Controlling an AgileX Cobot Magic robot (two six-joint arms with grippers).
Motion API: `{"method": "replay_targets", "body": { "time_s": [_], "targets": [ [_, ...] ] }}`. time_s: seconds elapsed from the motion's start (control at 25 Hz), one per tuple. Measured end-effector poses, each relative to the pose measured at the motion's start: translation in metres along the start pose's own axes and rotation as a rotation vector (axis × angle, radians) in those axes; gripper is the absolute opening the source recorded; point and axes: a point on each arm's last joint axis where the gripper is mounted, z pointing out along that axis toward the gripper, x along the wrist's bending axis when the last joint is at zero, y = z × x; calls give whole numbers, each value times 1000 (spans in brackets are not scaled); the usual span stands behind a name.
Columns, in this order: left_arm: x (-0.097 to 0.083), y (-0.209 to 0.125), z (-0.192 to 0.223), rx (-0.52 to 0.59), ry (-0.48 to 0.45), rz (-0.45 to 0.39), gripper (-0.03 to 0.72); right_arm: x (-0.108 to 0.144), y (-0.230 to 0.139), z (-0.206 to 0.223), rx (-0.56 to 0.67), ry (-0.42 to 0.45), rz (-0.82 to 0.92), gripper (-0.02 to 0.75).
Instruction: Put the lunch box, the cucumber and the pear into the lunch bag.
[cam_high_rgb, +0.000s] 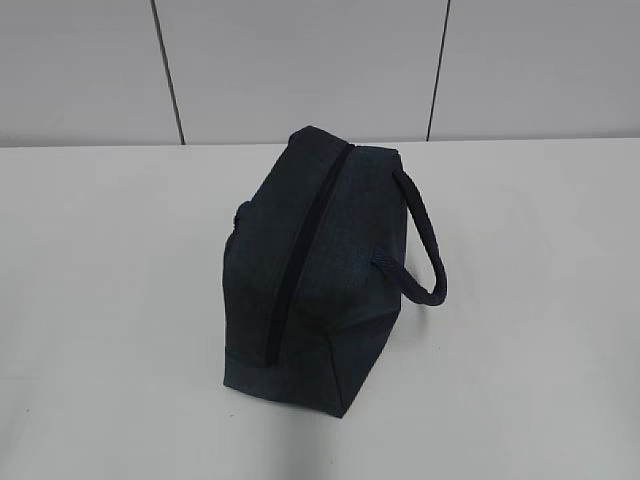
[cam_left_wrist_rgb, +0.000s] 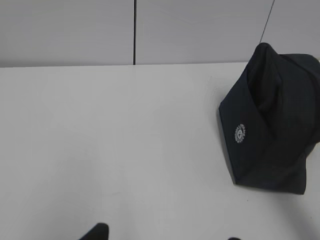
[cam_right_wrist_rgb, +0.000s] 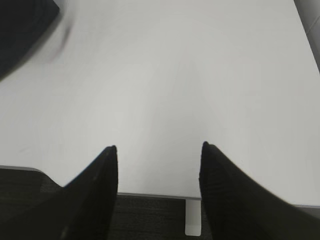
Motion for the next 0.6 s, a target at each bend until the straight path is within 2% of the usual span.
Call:
{"method": "replay_targets", "body": {
  "time_s": [0.36, 0.6],
  "targets": [
    [1, 0, 6, -20, 2, -2, 424, 1, 1, 5, -21, 4, 1, 417],
    [1, 0, 7, -21, 2, -2, 396, 4, 2, 14, -55, 36, 13, 417]
  ]
}}
